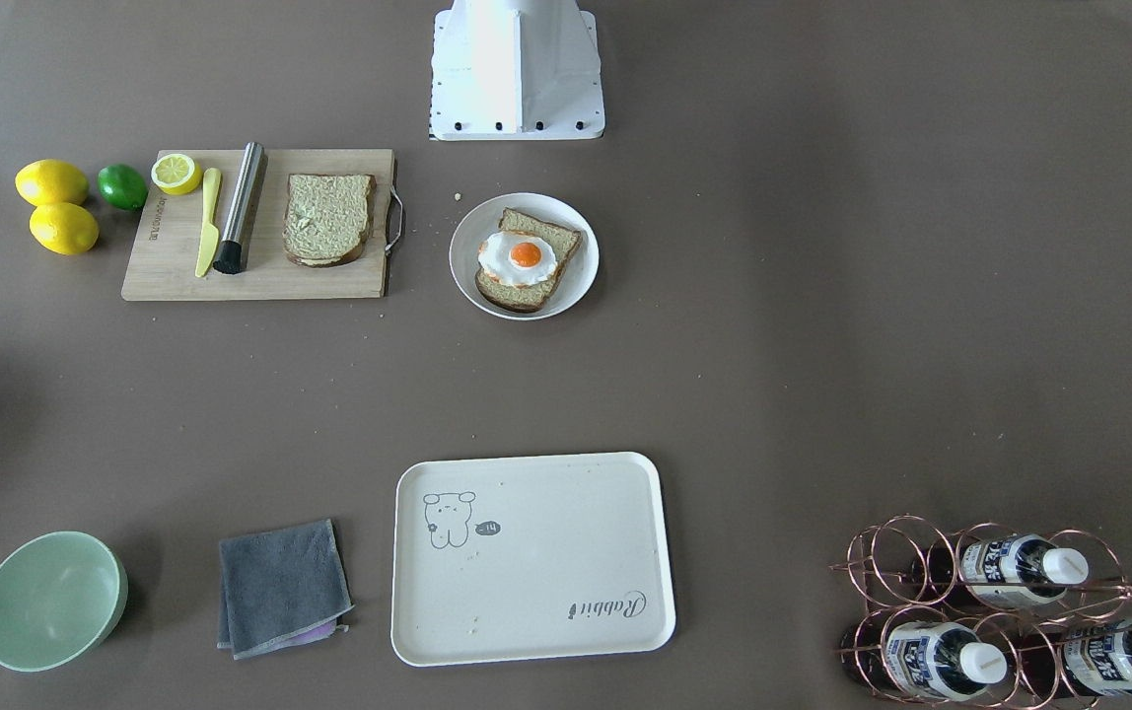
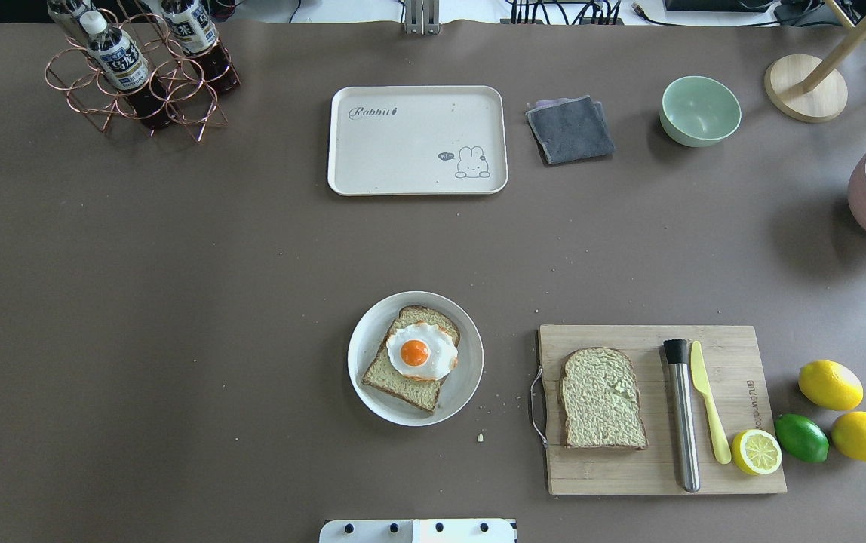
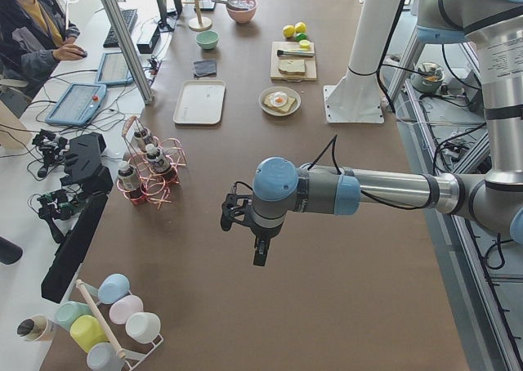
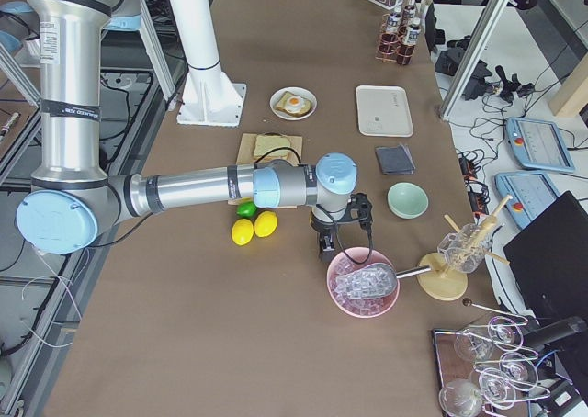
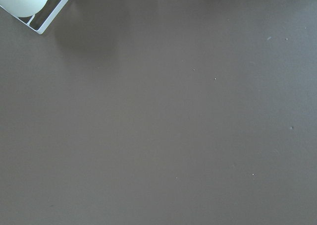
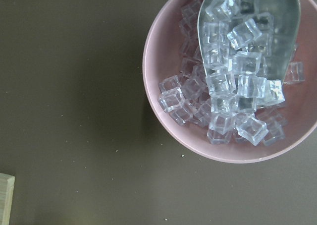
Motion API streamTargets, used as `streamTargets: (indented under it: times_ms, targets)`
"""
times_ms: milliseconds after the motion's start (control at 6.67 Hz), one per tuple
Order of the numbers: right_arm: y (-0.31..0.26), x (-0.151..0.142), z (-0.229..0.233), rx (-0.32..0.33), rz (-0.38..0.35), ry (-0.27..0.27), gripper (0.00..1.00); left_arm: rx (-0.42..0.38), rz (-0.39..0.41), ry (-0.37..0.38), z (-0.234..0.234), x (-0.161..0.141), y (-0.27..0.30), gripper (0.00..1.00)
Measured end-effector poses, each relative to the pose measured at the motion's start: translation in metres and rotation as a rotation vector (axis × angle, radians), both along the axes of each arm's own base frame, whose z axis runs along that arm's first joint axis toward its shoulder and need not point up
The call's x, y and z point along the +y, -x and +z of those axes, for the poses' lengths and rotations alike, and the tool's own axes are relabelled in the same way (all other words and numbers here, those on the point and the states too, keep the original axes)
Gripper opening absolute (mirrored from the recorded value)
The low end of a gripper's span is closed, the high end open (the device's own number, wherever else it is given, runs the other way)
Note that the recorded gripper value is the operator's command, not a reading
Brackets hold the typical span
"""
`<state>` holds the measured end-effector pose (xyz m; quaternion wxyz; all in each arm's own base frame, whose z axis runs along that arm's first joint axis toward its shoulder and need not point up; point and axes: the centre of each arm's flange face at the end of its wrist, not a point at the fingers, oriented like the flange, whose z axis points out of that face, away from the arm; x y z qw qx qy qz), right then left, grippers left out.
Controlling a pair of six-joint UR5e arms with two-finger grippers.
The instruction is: Make sandwich and place on tray
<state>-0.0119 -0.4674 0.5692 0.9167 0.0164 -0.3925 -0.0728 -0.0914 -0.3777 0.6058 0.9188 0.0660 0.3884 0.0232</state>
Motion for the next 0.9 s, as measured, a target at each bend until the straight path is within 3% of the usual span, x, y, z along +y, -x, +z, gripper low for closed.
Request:
streamTargets:
  times_ms: [450, 900]
  targets:
    - [0.068, -0.001, -0.057, -0.036, 0.017, 0.028, 1.0, 0.002, 0.005, 0.025, 0.005, 0.001, -0.003, 0.98]
    - [0.182, 0.02, -0.108, -0.154, 0.13, 0.074, 0.99, 0.014, 0.011, 0.049, 0.002, -0.004, -0.007, 0.98]
